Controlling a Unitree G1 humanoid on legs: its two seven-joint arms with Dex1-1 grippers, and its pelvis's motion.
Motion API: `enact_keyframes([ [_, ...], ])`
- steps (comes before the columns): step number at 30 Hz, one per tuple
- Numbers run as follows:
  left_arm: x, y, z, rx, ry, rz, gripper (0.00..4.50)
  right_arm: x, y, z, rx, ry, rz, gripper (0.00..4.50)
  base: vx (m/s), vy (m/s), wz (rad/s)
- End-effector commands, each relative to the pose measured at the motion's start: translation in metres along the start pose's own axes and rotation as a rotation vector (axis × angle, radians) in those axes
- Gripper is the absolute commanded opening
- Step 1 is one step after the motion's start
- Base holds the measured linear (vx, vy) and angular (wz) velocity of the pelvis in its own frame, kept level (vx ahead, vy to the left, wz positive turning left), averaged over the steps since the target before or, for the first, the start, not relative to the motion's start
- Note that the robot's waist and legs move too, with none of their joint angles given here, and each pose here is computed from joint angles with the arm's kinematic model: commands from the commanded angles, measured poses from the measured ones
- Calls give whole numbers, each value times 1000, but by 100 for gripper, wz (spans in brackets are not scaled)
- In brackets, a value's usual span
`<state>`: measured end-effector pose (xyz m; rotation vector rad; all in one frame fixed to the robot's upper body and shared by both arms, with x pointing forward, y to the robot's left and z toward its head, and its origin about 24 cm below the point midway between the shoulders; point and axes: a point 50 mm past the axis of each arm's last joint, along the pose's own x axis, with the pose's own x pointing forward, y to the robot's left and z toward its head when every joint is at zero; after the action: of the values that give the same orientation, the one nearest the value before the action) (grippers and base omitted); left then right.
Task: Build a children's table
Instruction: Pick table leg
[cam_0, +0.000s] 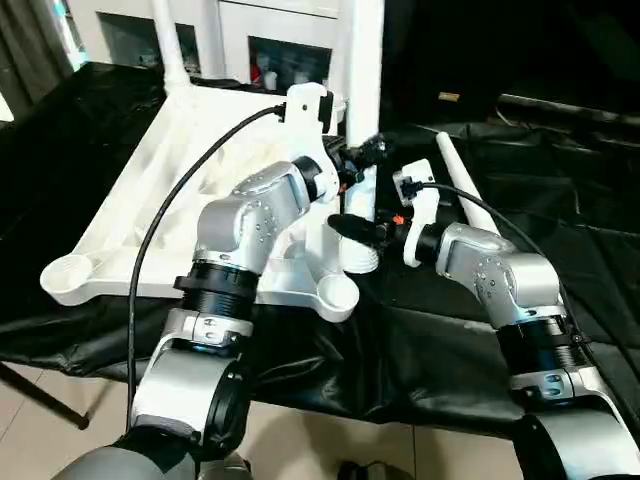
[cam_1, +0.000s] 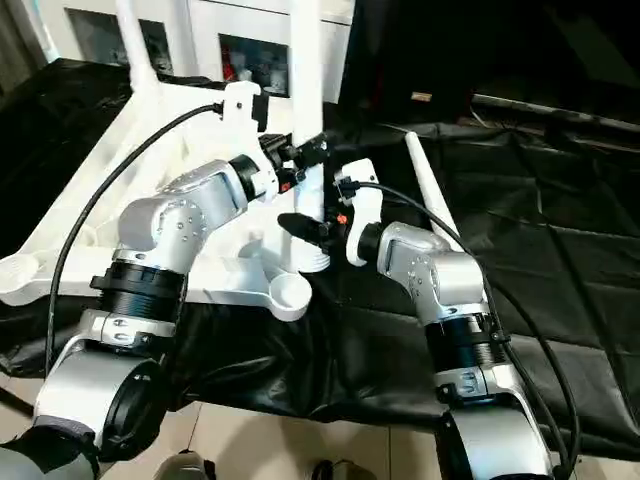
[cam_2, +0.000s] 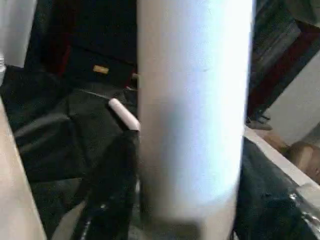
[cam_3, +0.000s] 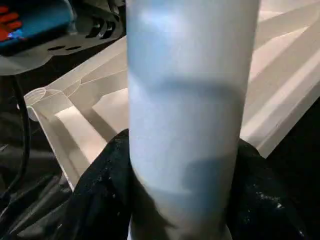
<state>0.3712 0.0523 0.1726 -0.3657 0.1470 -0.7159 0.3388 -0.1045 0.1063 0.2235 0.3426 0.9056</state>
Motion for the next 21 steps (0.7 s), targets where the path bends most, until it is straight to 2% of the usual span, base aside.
enact_keyframes([
  [1,-2,2,6,10,-23,19,219,-3,0,14,-57,-28,7,249,0,0,0],
  [4,-2,0,6,24,-22,-11,216,-5,3,14,-25,-32,71,265,0,0,0],
  [5,-3,-4,6,50,-20,-58,196,-7,5,14,-35,-20,97,280,0,0,0],
  [8,-7,-12,7,91,-2,-160,190,-13,1,12,-86,27,97,302,0,0,0],
  [18,-10,-20,8,138,28,-249,188,-22,-3,12,-91,68,120,304,0,0,0],
  [21,-11,-28,7,146,34,-297,188,-20,-2,10,-84,79,125,304,0,0,0],
])
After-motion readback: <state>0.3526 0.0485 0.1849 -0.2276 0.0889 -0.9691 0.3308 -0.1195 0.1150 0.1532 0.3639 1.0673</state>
